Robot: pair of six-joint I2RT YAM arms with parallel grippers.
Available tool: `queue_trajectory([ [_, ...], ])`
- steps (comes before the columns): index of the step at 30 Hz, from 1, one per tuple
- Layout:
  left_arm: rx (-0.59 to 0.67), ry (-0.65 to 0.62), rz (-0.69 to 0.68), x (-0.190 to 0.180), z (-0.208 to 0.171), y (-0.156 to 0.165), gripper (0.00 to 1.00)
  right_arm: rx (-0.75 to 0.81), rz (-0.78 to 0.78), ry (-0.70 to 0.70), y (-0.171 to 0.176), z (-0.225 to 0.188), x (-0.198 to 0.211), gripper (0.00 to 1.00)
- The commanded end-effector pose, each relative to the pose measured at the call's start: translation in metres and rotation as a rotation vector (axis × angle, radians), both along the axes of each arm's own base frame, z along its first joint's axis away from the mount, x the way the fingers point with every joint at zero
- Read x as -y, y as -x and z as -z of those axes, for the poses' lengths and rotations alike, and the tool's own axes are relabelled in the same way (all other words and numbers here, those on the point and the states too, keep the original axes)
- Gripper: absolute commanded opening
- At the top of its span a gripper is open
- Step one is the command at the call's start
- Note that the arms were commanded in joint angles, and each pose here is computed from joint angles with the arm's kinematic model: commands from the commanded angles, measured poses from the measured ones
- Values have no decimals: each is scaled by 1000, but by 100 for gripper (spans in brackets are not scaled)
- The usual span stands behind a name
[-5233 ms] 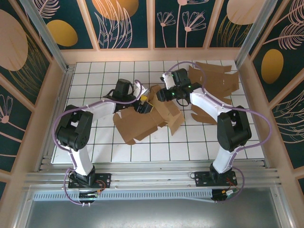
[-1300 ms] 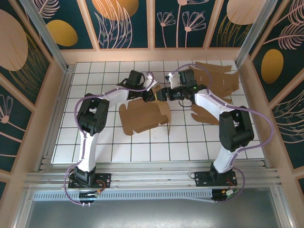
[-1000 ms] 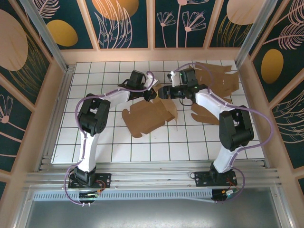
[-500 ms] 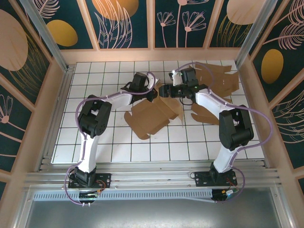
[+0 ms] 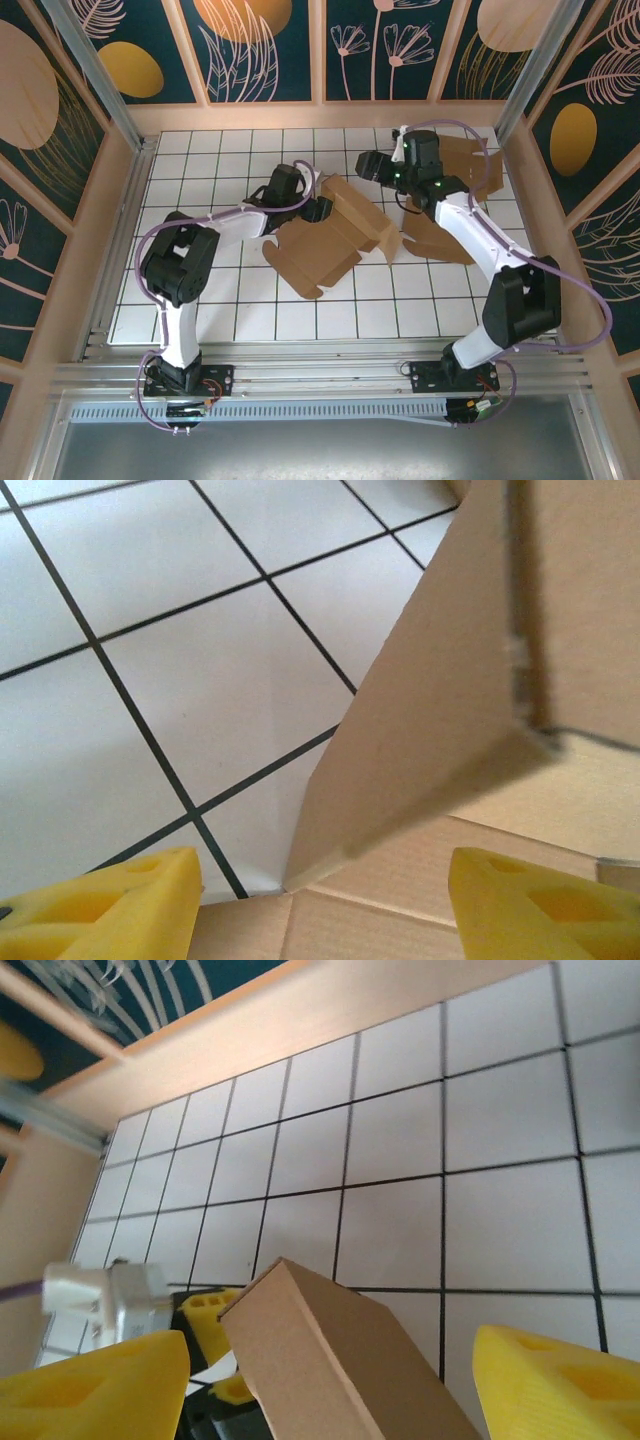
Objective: Fold the paper box
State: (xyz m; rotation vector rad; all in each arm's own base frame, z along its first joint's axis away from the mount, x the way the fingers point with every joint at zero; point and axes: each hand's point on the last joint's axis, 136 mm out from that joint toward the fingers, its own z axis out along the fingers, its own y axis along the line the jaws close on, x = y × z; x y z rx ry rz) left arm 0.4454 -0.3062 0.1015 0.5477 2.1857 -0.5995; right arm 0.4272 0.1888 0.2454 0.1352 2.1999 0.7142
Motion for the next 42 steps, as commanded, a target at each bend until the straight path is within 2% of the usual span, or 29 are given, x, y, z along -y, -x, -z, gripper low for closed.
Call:
queue_trajectory([
  [1,54,76,-18,-2,-41,7,67,-152,227,-68,20,0,30,74],
  [4,55,117,-59,-16,-73,24,67,-260,320,-161,60,0,35,72],
  [7,-4,182,-148,-30,-109,31,75,-299,383,-220,103,-1,29,70],
  [11,-168,261,-174,-32,-126,15,75,-381,447,-281,134,10,23,68],
  [13,-279,310,-155,-26,-115,-5,74,-412,457,-307,140,18,13,68],
  [17,-367,295,-8,0,-107,-23,76,-422,479,-304,133,23,8,71],
  [21,-381,324,83,17,-109,-29,80,-404,474,-312,120,25,2,72],
  [26,-405,267,96,19,-89,-33,84,-423,514,-296,110,41,2,69],
  [31,-464,205,168,26,-68,-15,84,-408,535,-265,102,55,7,68],
  [35,-468,206,204,34,-65,-7,82,-374,524,-258,88,60,6,68],
  [42,-468,191,189,39,-48,-9,80,-369,505,-242,67,78,-2,59],
])
